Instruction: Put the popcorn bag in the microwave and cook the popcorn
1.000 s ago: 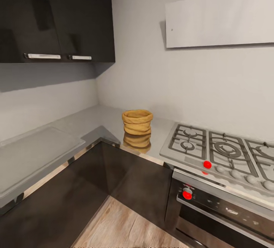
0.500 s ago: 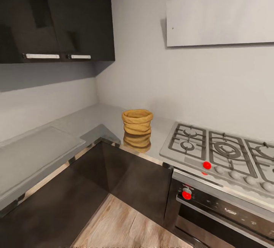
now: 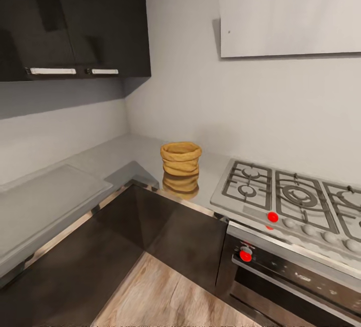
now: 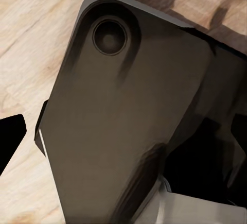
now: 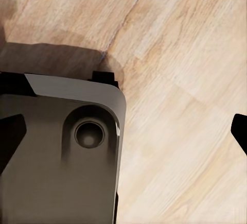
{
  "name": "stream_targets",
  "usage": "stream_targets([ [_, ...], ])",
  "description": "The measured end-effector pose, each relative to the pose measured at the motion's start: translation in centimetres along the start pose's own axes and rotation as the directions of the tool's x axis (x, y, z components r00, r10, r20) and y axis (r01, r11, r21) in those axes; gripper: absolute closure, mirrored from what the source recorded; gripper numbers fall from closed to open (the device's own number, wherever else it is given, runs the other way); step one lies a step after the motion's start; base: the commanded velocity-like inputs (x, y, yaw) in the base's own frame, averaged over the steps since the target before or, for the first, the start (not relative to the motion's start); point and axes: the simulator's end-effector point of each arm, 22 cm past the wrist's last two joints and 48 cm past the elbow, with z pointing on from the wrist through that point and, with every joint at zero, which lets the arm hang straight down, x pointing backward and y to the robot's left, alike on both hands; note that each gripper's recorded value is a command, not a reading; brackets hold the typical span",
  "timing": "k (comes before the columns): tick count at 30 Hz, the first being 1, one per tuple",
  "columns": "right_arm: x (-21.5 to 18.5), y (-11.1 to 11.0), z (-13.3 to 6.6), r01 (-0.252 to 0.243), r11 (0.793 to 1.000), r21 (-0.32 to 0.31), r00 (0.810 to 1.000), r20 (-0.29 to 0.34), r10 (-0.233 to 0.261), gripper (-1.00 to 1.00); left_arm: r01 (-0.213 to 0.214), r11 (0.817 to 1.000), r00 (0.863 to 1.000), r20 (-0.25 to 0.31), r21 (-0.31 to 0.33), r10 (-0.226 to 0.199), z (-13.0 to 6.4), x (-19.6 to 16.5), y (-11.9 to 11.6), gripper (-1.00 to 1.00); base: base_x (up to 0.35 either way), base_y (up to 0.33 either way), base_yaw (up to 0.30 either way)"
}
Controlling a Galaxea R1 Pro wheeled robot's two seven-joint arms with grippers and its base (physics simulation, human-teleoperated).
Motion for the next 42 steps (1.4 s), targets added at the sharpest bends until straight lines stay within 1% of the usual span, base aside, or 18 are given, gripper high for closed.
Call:
stream_targets([
  [16, 1.0, 0.1, 0.1, 0.002, 1.000, -0.003, 1.000, -0.025, -0.002, -1.00, -0.001, 1.000, 1.000, -0.024, -0.011, 0.000, 0.0, 1.0, 0.4, -1.00, 0.000, 0.000, 0.000],
  [29, 1.9, 0.2, -1.4, 0.006, 1.000, -0.007, 0.999, -0.051, -0.006, -1.00, -0.001, 1.000, 0.999, -0.042, -0.019, 0.000, -1.7, 1.8, 0.8, -1.00, 0.000, 0.000, 0.000],
  [35, 2.3, 0.3, -1.4, 0.007, 1.000, -0.009, 0.998, -0.063, -0.008, -1.00, -0.001, 1.000, 0.999, -0.049, -0.023, 0.000, -1.7, 2.0, 0.9, -1.00, 0.000, 0.000, 0.000],
  [42, 2.8, 0.0, -2.2, 0.007, 1.000, -0.007, 0.997, -0.075, -0.008, -1.00, -0.002, 1.000, 0.998, -0.059, -0.027, 0.000, -2.6, 2.5, 1.2, -1.00, 0.000, 0.000, 0.000],
])
